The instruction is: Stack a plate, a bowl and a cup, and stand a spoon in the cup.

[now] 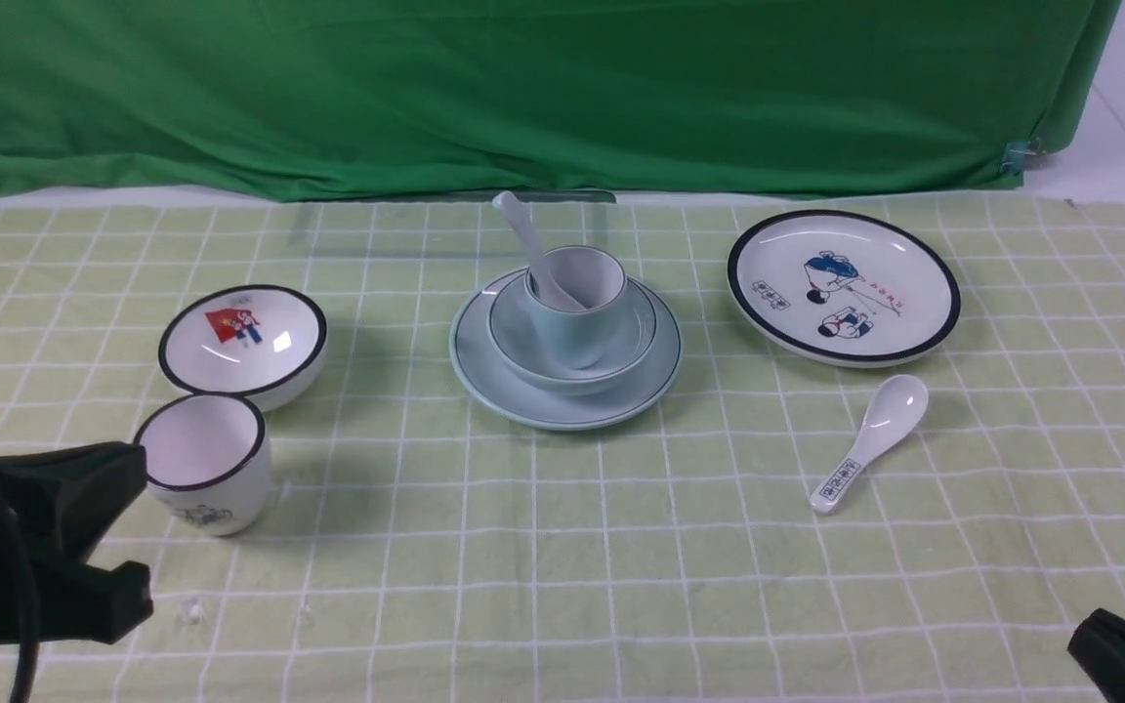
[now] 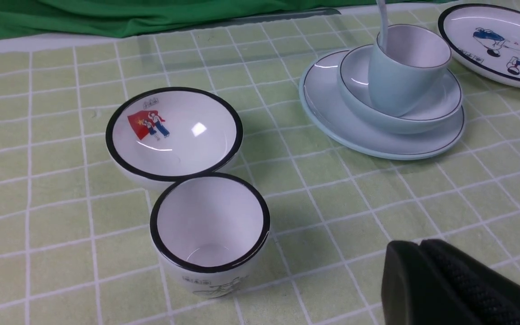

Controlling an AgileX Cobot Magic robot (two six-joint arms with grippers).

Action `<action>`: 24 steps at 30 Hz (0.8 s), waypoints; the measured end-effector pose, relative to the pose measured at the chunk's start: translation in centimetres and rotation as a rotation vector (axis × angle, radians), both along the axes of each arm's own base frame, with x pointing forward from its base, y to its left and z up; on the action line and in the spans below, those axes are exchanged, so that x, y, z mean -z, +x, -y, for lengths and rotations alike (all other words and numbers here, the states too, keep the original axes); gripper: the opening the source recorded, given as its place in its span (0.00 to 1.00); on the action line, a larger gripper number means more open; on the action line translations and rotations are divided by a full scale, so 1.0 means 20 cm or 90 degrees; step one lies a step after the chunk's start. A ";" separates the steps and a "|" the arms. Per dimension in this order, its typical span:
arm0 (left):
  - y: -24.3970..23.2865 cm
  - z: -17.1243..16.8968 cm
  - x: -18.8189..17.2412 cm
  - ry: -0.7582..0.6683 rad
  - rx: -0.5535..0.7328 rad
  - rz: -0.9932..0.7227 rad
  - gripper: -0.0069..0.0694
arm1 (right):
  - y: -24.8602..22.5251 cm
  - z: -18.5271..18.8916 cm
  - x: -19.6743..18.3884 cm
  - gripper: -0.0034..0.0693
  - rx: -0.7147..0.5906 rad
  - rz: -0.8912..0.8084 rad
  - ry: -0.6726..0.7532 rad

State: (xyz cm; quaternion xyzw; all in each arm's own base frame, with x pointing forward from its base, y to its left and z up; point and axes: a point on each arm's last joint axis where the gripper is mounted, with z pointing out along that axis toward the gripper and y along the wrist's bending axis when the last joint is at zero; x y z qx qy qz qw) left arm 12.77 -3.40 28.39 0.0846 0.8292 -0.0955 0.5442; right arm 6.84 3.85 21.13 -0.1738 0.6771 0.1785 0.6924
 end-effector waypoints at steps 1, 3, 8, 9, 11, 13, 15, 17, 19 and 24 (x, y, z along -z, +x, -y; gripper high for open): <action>0.00 0.00 0.00 0.000 0.000 0.000 0.05 | 0.00 0.00 0.00 0.07 0.002 0.002 0.004; 0.00 0.00 0.00 0.000 0.000 0.001 0.05 | -0.01 0.03 -0.03 0.06 0.043 0.026 0.050; 0.00 0.00 0.00 0.000 0.000 0.001 0.05 | -0.02 0.13 -0.07 0.06 0.173 0.061 0.179; 0.00 0.00 0.00 0.000 0.000 0.001 0.05 | -0.03 0.16 -0.08 0.06 0.220 0.074 0.199; 0.00 0.00 0.00 0.000 0.000 0.001 0.05 | -0.04 0.17 -0.08 0.06 0.241 0.087 0.194; 0.00 0.00 0.00 0.000 0.000 0.001 0.05 | -0.06 0.18 -0.07 0.06 0.266 0.101 0.138; 0.00 0.00 0.00 0.000 0.000 0.001 0.05 | -0.07 0.18 -0.06 0.06 0.268 0.093 0.111; 0.00 0.00 0.00 0.000 0.000 0.000 0.05 | -0.06 0.17 -0.01 0.06 0.265 0.037 0.069; 0.00 0.00 0.00 0.000 0.000 0.000 0.05 | -0.06 0.17 0.03 0.06 0.260 -0.011 0.047; 0.01 0.00 0.01 0.001 0.000 -0.005 0.05 | -0.06 0.15 0.11 0.06 0.247 -0.115 0.012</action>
